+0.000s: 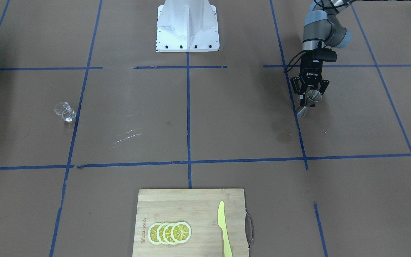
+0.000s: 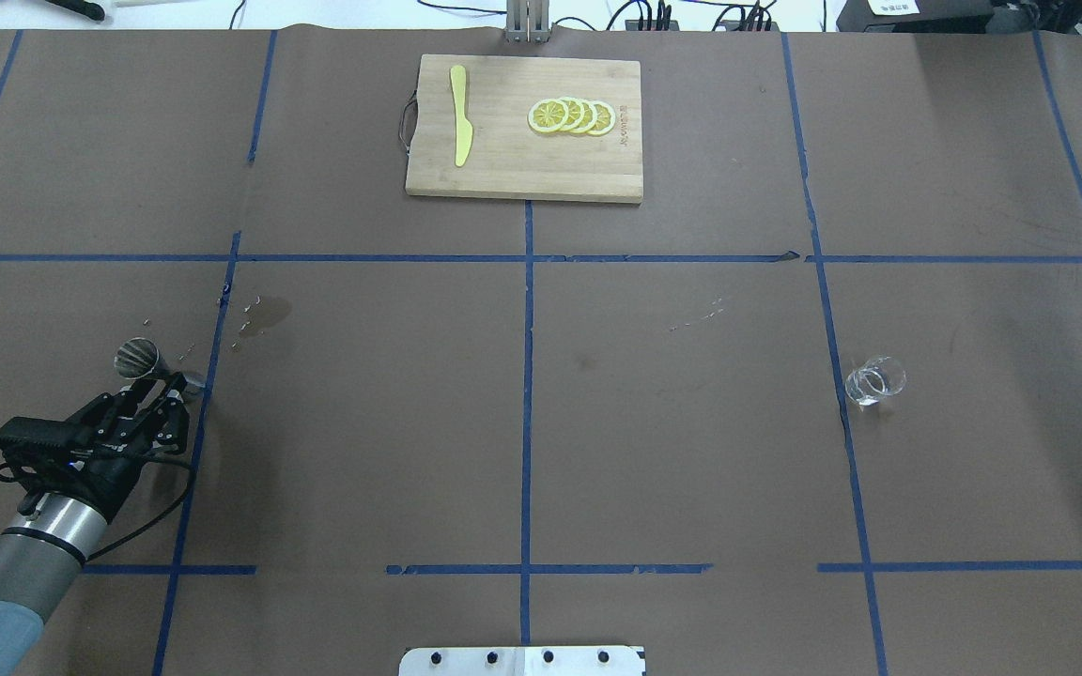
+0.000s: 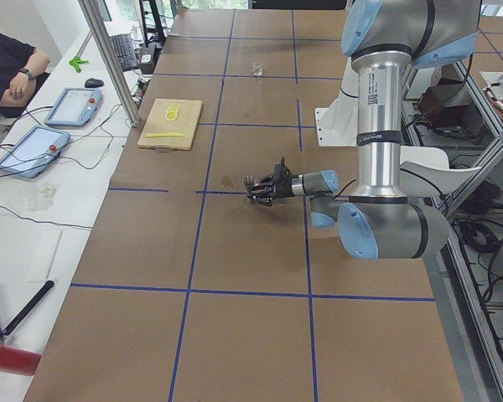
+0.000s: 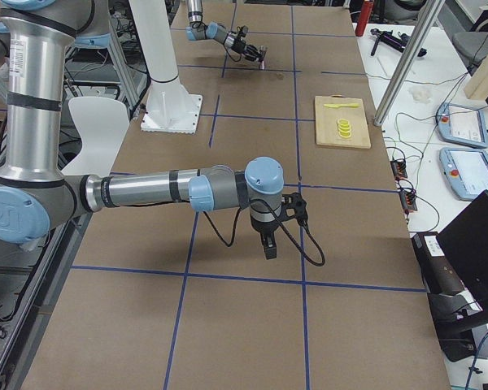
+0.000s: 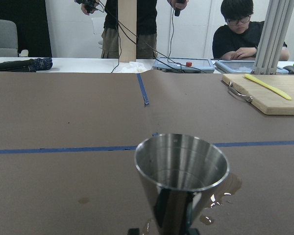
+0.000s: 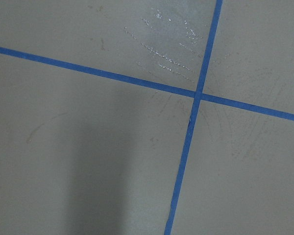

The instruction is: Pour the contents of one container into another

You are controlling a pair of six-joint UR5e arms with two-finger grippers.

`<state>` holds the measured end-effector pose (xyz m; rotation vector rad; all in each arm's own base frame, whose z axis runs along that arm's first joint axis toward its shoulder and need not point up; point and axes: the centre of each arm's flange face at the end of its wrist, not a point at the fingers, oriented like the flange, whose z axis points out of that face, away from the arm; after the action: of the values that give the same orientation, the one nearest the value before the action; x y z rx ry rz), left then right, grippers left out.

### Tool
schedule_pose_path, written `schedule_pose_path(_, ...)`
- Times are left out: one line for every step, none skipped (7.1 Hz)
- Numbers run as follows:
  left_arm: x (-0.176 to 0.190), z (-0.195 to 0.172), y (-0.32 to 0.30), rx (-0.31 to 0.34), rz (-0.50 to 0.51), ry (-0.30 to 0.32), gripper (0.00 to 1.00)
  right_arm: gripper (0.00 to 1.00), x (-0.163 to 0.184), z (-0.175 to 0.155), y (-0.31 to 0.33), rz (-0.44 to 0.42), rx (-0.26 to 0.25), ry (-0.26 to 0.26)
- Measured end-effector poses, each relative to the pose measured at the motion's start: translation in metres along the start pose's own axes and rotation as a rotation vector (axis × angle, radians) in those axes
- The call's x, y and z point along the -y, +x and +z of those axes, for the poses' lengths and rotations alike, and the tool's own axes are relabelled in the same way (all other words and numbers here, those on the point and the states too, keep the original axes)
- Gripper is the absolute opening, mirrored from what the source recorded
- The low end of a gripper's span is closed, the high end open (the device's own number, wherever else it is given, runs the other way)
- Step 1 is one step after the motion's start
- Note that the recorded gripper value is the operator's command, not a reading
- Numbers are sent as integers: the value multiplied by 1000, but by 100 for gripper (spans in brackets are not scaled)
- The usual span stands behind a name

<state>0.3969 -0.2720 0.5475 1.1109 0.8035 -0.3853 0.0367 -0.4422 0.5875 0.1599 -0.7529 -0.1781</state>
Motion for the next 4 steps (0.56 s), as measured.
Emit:
schedule_pose_path(0, 0, 0, 0, 0, 0, 46, 100, 0, 0, 0, 0, 0, 0)
schedule_pose_path(0, 0, 1, -1, -1, 0, 46, 100, 0, 0, 0, 0, 0, -1)
schedule_pose_path(0, 0, 1, -2, -2, 0, 46, 100, 0, 0, 0, -1, 0, -1)
schedule_pose_path(0, 0, 2, -2, -2, 1, 46, 100, 0, 0, 0, 0, 0, -1)
